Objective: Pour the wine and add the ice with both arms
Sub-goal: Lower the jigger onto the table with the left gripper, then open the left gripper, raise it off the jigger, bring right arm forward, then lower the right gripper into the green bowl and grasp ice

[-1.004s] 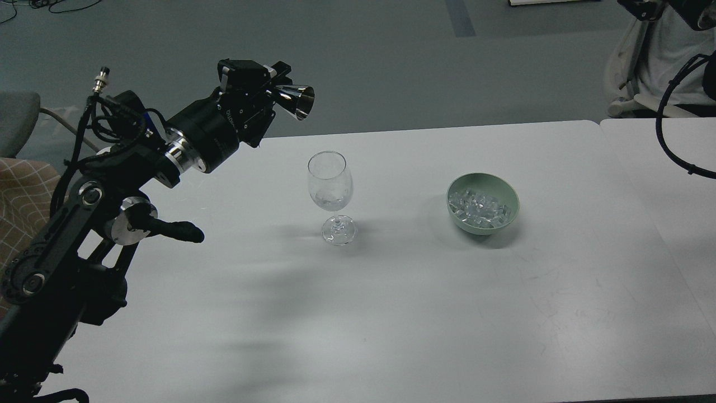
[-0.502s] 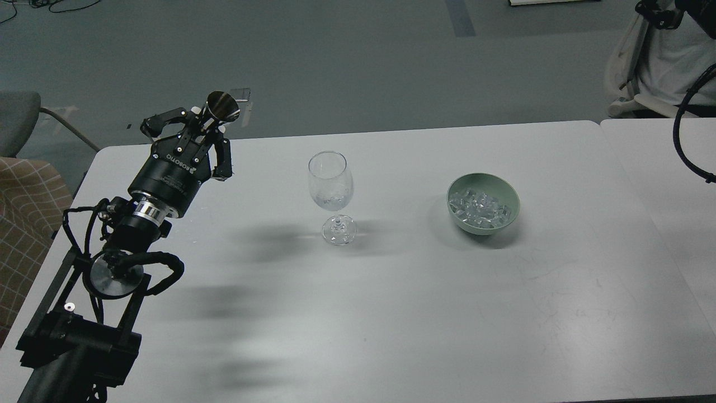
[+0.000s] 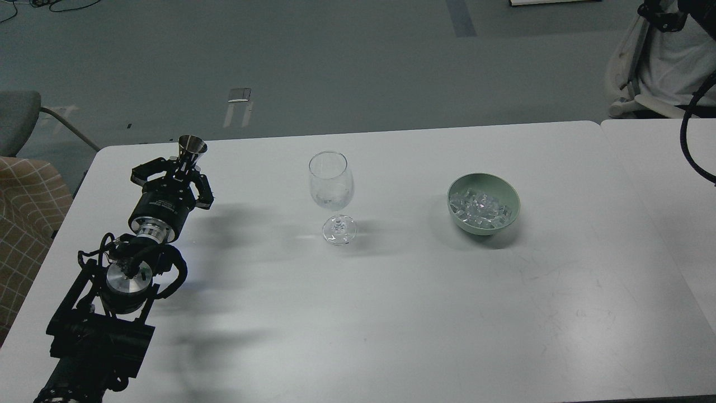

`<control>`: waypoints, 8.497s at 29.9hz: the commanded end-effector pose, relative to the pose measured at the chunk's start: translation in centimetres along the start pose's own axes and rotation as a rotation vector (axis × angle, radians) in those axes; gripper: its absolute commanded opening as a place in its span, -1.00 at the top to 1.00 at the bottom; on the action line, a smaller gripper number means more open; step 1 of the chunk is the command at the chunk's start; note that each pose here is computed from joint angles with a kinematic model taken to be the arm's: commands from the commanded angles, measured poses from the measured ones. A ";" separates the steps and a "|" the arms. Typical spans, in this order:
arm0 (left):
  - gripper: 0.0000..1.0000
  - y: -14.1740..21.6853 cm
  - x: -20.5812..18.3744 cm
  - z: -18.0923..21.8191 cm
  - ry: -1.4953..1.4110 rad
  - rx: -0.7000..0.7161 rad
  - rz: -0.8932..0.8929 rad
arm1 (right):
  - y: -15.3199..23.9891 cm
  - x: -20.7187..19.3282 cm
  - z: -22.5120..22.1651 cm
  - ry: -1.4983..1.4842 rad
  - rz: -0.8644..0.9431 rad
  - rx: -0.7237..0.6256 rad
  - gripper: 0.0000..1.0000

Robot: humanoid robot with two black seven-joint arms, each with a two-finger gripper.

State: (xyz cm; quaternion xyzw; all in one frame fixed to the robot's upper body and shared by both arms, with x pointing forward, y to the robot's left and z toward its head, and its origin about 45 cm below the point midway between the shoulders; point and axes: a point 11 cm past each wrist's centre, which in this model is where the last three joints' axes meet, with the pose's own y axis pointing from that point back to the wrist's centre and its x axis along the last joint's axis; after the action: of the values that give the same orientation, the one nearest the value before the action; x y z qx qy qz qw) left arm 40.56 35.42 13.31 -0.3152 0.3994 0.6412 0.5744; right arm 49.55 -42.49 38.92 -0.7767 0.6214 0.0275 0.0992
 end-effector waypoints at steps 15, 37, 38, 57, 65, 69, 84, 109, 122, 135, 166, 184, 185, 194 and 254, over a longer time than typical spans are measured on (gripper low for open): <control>1.00 -1.9 1.5 -1.3 0.103 -0.010 0.122 | 0.2 0.0 0.8 -0.006 -0.001 -0.013 -1.00; 0.38 -1.9 1.7 -1.1 0.094 -0.006 0.132 | -0.1 -0.5 1.3 -0.013 -0.012 -0.018 -1.00; 0.36 -1.9 1.6 -1.1 0.095 -0.005 0.130 | -0.1 -0.5 1.3 -0.013 -0.012 -0.018 -1.00; 0.21 -2.3 0.7 -1.1 0.093 0.005 0.102 | 0.2 -0.2 1.4 -0.014 -0.008 -0.017 -1.00; 0.10 -2.3 0.6 -1.3 0.095 0.018 0.098 | 0.1 -0.3 1.6 -0.016 -0.008 -0.019 -1.00; 0.09 -2.4 0.2 -1.3 0.096 0.018 0.087 | 0.1 -0.3 1.5 -0.017 -0.009 -0.016 -1.00; -0.07 -2.6 0.0 -1.0 0.090 0.023 0.077 | -0.1 -0.5 1.0 -0.018 -0.012 -0.007 -1.00; -0.58 -2.8 -0.5 -0.7 0.092 0.024 0.067 | 0.0 -0.5 1.3 -0.019 -0.011 -0.012 -1.00; -0.62 -3.5 -1.7 1.3 0.070 -0.006 0.039 | -0.1 -0.6 1.0 -0.021 -0.015 -0.004 -1.00; -0.96 -4.4 -9.5 5.9 -0.008 -0.059 -0.182 | -0.6 -1.6 -0.2 -0.050 -0.041 0.054 -1.00; -0.88 -5.9 -18.9 10.5 -0.360 -0.063 -0.336 | -0.7 -4.0 0.2 0.405 -0.146 -0.086 -1.00; -0.93 -6.0 -18.9 7.4 -0.306 -0.019 -0.383 | 2.2 -11.5 2.0 1.286 -0.636 -0.292 -0.96; -0.94 -6.1 -18.7 7.5 -0.305 -0.023 -0.371 | 2.4 -11.3 2.9 1.363 -0.659 -0.326 -0.96; -0.94 -5.8 -17.2 7.0 -0.291 -0.008 -0.352 | 2.5 -13.5 12.8 1.545 -0.830 -0.504 -0.92; -0.94 -5.3 -14.4 5.6 -0.272 0.019 -0.305 | 8.1 -14.7 24.7 1.691 -1.030 -0.615 0.54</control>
State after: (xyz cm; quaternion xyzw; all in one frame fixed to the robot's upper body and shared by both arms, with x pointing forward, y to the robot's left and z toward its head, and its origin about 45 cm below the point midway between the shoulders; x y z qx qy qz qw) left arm 48.14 33.44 27.68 -0.2781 0.2718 0.5791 0.7165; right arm 40.42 -25.28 16.40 -0.7071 0.0469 -0.4179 -0.5685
